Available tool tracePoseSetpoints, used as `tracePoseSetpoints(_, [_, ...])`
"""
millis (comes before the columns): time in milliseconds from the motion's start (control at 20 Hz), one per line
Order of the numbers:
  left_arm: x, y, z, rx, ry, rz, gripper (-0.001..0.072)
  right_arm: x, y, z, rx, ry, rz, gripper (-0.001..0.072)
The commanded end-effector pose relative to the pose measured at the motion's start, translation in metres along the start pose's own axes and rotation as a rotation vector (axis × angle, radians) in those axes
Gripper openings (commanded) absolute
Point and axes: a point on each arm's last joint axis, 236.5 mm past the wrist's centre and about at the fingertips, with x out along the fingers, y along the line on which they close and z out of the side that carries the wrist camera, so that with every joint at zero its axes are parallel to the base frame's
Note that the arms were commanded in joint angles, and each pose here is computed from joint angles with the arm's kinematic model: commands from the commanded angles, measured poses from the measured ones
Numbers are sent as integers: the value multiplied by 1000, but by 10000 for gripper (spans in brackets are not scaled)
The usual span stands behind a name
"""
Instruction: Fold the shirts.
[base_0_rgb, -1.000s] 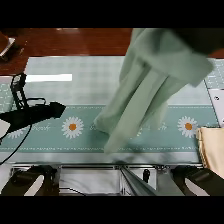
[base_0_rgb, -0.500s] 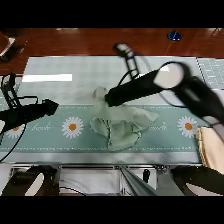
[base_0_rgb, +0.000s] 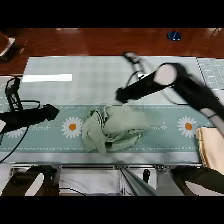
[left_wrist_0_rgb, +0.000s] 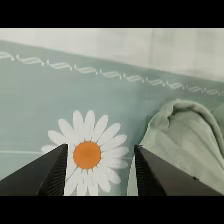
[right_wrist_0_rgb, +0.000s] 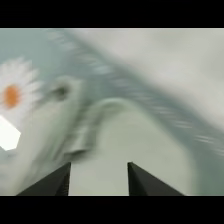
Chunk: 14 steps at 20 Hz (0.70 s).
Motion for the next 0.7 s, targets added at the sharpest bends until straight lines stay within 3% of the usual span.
tracePoseSetpoints(0, [10,-4,-30,33,147,-31,506,-108,-165,-15,224,-138,-452,417])
tracePoseSetpoints(100, [27,-26,-49,58,264,-150,506,-137,-224,-62,401,-180,-557,417])
tracePoseSetpoints(300, [60,-59,-83,-38,546,-390,506,-101,-236,-149,626,-117,-385,414])
tracePoseSetpoints(450, [77,-32,-120,-47,778,-356,506,-78,-226,-174,657,-75,-301,414])
tracePoseSetpoints(650, [105,-14,-107,-98,724,-296,506,-64,-212,-175,670,-75,-228,413])
